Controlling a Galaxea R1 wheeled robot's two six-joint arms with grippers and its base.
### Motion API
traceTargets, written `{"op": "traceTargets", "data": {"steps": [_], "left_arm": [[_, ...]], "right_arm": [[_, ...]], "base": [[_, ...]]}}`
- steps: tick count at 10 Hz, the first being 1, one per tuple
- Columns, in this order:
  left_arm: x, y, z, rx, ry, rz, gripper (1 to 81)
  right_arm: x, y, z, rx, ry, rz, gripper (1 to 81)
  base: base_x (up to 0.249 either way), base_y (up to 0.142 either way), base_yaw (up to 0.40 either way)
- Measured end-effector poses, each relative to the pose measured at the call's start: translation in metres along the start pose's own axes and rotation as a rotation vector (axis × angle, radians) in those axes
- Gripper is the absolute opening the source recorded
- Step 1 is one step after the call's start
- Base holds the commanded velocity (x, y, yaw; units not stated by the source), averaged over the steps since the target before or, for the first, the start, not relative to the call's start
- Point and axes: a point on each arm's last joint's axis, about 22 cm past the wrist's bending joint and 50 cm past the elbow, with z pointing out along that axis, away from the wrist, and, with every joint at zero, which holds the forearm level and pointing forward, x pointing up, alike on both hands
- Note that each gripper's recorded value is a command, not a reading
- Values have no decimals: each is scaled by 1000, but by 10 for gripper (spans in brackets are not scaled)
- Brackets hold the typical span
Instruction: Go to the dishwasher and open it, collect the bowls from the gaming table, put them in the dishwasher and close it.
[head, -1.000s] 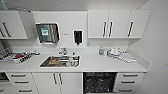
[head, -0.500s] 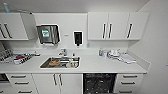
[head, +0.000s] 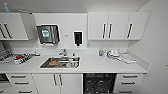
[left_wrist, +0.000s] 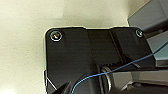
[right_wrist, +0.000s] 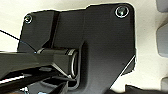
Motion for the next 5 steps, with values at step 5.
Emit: {"op": "traceTargets", "data": {"steps": [5], "left_arm": [[0,-1,0,1,0,0,811]], "right_arm": [[0,0,0,0,0,0,811]], "base": [[0,0,29]]}}
